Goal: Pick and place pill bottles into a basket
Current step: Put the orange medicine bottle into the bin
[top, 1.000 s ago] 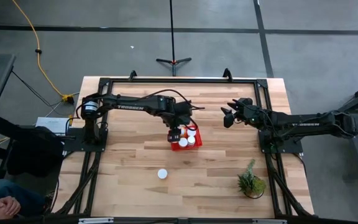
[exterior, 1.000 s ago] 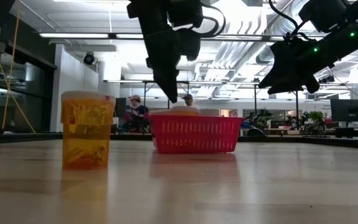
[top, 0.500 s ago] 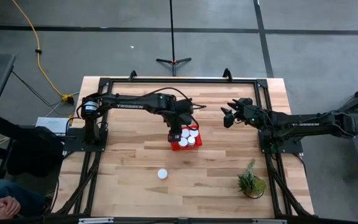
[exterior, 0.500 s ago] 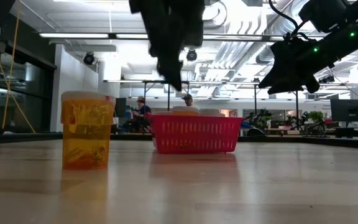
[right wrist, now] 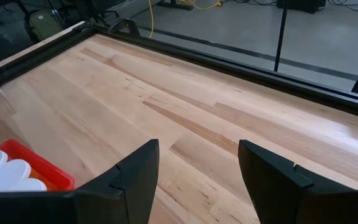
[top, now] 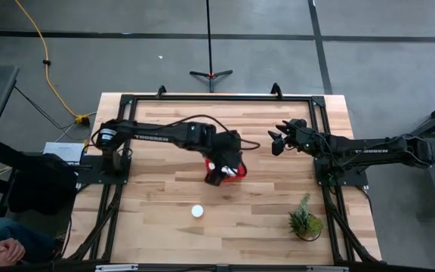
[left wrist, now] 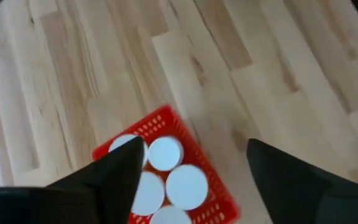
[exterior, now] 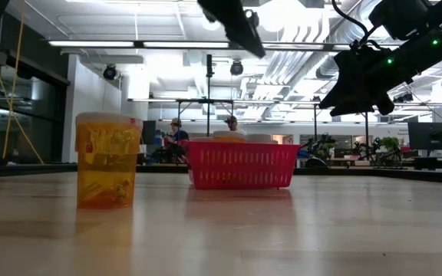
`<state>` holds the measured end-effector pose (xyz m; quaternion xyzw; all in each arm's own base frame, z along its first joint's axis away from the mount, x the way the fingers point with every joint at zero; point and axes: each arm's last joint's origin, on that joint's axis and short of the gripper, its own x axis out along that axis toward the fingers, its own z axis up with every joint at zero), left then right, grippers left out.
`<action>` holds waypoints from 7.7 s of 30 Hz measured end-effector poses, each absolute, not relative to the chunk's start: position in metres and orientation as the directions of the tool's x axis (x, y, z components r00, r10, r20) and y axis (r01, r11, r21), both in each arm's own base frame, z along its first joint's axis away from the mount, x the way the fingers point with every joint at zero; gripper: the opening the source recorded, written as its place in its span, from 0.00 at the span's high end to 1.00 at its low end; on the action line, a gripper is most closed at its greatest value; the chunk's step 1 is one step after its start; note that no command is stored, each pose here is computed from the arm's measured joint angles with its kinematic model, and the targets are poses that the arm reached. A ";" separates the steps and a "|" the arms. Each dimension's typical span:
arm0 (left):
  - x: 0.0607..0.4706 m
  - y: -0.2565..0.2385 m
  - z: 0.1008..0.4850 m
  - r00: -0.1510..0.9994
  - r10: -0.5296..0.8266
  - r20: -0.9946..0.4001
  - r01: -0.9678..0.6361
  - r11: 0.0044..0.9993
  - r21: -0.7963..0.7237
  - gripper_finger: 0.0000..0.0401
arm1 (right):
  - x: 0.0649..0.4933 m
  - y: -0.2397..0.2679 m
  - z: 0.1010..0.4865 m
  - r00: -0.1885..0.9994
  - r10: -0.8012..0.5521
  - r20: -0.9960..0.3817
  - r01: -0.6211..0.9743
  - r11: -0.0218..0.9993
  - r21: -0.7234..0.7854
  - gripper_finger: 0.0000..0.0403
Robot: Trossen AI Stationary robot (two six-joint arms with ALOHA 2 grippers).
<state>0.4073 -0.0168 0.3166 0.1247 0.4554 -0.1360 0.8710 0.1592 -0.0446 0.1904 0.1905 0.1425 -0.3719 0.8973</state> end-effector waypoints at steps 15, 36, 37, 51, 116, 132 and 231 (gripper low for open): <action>0.364 -0.096 0.304 0.207 -0.151 -0.967 0.250 0.963 -0.096 0.02 | 0.160 -0.044 0.190 0.708 -0.577 -0.406 0.694 0.673 0.255 0.48; 0.343 -0.160 0.305 0.252 -0.067 -0.966 -0.007 0.997 -0.071 0.15 | 0.161 -0.043 0.190 0.729 -0.545 -0.414 0.673 0.682 0.286 0.48; 0.342 -0.161 0.305 0.257 -0.051 -0.965 -0.013 0.998 -0.057 0.16 | 0.160 -0.043 0.190 0.728 -0.545 -0.416 0.674 0.682 0.285 0.48; 0.335 -0.184 0.258 0.284 -0.013 -0.959 0.119 0.993 0.022 0.10 | 0.158 -0.042 0.184 0.701 -0.537 -0.468 0.688 0.681 0.250 0.48; 0.335 -0.152 0.177 0.229 -0.117 -0.966 0.177 0.981 -0.076 0.06 | 0.155 -0.042 0.181 0.678 -0.535 -0.503 0.691 0.698 0.188 0.48; 0.337 -0.153 0.171 0.265 -0.126 -0.956 0.178 0.981 -0.079 0.06 | 0.157 -0.039 0.180 0.721 -0.459 -0.519 0.619 0.763 0.186 0.48; 0.381 -0.052 0.240 0.283 -0.030 -0.959 -0.021 0.999 -0.037 0.35 | 0.155 -0.040 0.179 0.702 -0.472 -0.534 0.642 0.743 0.187 0.48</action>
